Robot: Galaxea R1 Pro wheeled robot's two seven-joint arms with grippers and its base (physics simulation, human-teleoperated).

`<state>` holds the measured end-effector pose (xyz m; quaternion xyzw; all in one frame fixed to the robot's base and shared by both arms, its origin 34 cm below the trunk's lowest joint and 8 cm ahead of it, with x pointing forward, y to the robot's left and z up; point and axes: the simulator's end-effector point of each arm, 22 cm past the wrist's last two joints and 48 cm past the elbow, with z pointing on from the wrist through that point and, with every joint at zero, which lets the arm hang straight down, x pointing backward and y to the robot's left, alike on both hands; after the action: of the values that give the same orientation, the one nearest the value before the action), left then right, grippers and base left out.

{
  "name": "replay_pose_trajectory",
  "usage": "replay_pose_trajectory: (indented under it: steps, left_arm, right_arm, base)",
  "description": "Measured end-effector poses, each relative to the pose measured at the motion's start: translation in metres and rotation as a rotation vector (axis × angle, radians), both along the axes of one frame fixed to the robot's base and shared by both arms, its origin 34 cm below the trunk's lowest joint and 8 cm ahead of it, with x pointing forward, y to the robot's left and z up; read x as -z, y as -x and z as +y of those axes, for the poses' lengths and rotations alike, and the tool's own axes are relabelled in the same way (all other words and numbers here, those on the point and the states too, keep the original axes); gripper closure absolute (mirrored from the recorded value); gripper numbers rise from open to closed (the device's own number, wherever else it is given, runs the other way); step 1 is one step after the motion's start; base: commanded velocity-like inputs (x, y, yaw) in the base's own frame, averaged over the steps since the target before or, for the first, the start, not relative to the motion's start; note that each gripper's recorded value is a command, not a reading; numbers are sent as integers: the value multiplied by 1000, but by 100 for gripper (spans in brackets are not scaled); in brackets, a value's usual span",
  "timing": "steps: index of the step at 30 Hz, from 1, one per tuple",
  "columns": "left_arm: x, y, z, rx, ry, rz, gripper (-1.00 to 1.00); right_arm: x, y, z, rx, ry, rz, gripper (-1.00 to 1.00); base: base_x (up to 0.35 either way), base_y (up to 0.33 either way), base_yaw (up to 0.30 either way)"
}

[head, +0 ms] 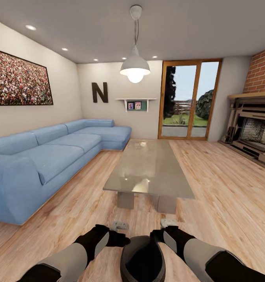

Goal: Place each of the two pumpkins and all three candles from the living room inside a cabinet in the living room (use any cabinet), then make sure every cabinet is closed, and position the cauldron so it is next to a table in the living room.

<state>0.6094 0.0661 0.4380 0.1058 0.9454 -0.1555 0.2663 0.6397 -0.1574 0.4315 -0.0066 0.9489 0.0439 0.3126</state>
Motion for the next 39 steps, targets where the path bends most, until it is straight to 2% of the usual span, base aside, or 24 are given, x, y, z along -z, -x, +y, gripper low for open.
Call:
replay_pose_trajectory:
  steps: [4, 9, 13, 16, 19, 24, 30, 34, 39]
  left_arm:
    - [8, 3, -3, -21, 27, 13, -100]
    - [18, 5, -4, -30, 37, 18, -100]
    - [26, 9, -7, -52, 68, 38, -100]
    - [32, 15, -10, -69, 95, 80, -100]
    - [40, 20, -12, -75, 103, 100, -100]
    - [49, 22, -13, -78, 110, 113, -100]
    - [58, 27, -15, -74, 113, 161, -100]
    - [59, 23, -17, -70, 116, 165, -100]
    - [63, 15, -13, -85, 97, 157, -100]
  right_arm:
    - [0, -4, 0, -4, 3, 15, -100]
    - [7, -3, 1, -9, 3, 35, -100]
    - [15, 0, 2, -11, 3, 42, -100]
    - [29, 13, 2, -18, 7, 100, -100]
    - [39, 20, 3, -23, 8, 130, -100]
    - [53, 28, 2, -25, 11, 154, -100]
    - [68, 33, 2, -25, 13, 187, -100]
    - [77, 36, 1, -25, 13, 203, -100]
    - [88, 38, 1, -24, 12, 219, -100]
  base:
    - [0, 0, 0]
    - [0, 0, 0]
    - [0, 0, 0]
    - [0, 0, 0]
    - [0, 0, 0]
    - [0, 0, 0]
    - [0, 0, 0]
    - [0, 0, 0]
    - [0, 0, 0]
